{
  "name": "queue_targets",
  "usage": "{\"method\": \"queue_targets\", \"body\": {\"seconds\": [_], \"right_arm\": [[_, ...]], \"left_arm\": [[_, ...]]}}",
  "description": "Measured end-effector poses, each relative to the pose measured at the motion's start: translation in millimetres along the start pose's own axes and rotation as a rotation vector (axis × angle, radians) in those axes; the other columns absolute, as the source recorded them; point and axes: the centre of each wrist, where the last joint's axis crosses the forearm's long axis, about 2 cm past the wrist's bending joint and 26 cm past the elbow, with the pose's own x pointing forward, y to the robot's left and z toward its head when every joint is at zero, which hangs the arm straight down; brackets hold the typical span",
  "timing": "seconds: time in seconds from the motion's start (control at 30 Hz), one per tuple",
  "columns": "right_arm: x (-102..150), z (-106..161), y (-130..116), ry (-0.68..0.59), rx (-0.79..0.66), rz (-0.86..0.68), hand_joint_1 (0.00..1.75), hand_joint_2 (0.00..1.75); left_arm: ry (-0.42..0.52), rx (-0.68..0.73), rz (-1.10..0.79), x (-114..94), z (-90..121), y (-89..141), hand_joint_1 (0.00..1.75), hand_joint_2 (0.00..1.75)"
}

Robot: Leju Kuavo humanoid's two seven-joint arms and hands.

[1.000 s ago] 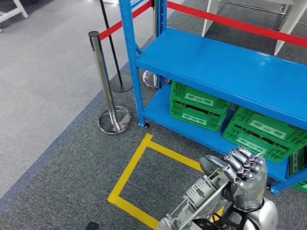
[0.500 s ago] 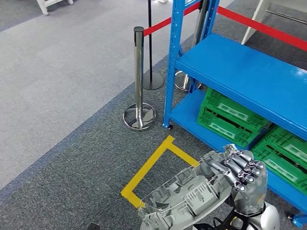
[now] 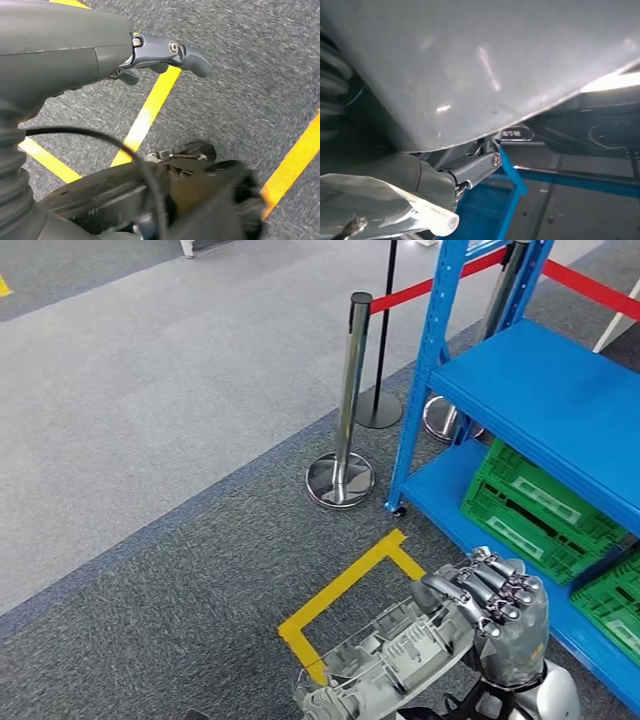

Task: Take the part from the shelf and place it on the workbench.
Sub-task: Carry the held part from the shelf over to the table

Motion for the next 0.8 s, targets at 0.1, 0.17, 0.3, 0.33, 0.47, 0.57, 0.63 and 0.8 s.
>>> {"method": "queue_targets", "body": {"seconds": [0.1,0.17,0.3,0.33,0.47,0.57,0.63,0.8], "right_arm": [[0.2,-0.4,0.2,0.002,0.000,0.000,1.75,1.75],[0.3,-0.7,0.3,0.002,0.000,0.000,1.75,1.75],[-0.1,-0.6,-0.6,-0.001,0.001,0.001,1.75,1.75],[-0.1,-0.2,-0.7,-0.001,0.002,0.000,1.75,1.75],[-0.4,0.3,-0.9,-0.001,0.003,-0.006,1.75,1.75],[-0.8,0.4,-1.1,0.000,0.003,-0.008,1.75,1.75],[-1.0,-0.1,-1.2,0.001,0.002,-0.010,1.75,1.75],[-1.2,-2.6,-0.7,-0.001,-0.003,-0.012,1.75,1.75]], "left_arm": [[-0.003,0.000,-0.005,0.7,-0.7,1.2,0.00,1.75],[0.000,-0.001,-0.007,-0.5,0.0,1.2,0.00,1.75],[-0.001,0.001,-0.008,0.0,-0.3,1.3,0.00,1.75],[-0.003,0.001,-0.008,0.9,-0.8,1.2,0.00,1.75],[-0.002,-0.003,-0.006,0.9,-0.7,0.9,0.00,1.75],[-0.003,-0.004,-0.007,1.6,-1.3,1.5,0.00,1.75],[0.000,-0.009,-0.010,1.0,-1.0,1.7,0.00,1.75],[0.008,-0.015,-0.019,-0.3,-0.4,2.0,0.00,1.75]]}}
